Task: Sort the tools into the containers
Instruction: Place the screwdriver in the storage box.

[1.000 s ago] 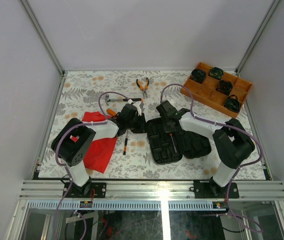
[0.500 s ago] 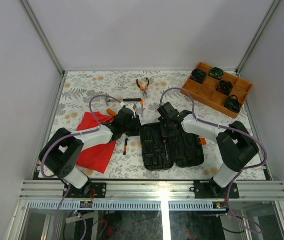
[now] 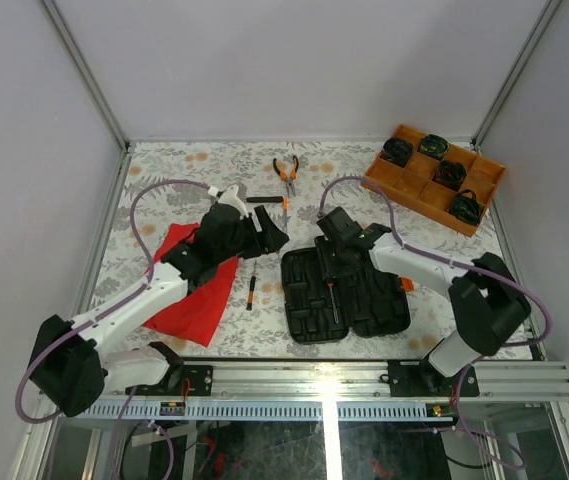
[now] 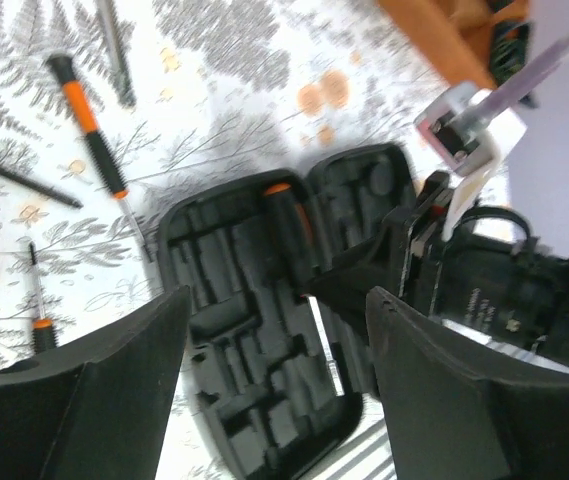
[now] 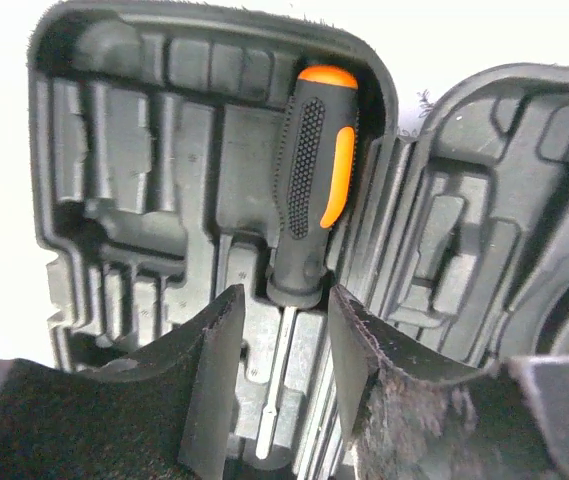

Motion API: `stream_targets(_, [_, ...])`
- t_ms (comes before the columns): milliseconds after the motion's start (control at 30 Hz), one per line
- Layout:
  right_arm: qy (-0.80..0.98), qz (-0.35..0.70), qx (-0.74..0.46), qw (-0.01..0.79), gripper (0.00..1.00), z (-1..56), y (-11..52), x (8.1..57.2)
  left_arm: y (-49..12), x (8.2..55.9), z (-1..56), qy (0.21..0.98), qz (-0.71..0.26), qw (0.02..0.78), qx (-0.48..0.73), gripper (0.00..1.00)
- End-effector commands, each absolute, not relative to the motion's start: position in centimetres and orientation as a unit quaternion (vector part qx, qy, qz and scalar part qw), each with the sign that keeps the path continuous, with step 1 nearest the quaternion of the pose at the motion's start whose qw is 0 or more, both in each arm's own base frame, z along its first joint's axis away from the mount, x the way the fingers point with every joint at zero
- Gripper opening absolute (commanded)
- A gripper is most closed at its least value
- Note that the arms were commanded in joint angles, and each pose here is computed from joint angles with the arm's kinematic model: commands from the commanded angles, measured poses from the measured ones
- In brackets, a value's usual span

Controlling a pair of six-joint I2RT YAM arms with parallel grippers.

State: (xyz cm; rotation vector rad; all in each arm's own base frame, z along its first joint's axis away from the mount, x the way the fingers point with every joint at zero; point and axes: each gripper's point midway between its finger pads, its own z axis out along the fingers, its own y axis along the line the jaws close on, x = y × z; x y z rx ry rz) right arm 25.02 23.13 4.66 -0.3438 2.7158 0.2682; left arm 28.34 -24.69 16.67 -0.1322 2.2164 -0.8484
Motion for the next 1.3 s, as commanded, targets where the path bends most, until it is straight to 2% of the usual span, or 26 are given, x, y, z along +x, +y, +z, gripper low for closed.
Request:
stream_targets(0, [0.936,0.140,-0.125,0.298,0.47,10.4,23.8,26.7,-25.2,28.0,23.2,0.833,-0.377,0.399,-0.061,0.71])
stream_targets(133, [0.926,0.142,-0.089,0.338,0.50,12.5,21.9,26.0,-26.5,27.2,28.6,0.806,-0.438,0.392,-0.065,0.74])
stream_targets(433, [0.937,0.163,-0.010,0.309,0.55,11.8,18.6,21.1,-26.9,25.3,35.9,0.774,-0.502,0.375,-0.090,0.79])
stream_targets(633, [0.943,0.176,0.007,0.284,0.57,10.9,18.3,18.8,-26.1,25.0,36.3,0.768,-0.501,0.386,-0.104,0.85])
stream_targets(1267, [0.946,0.186,0.005,0.266,0.59,8.8,19.2,16.2,-27.2,25.5,36.0,0.764,-0.518,0.372,-0.103,0.86])
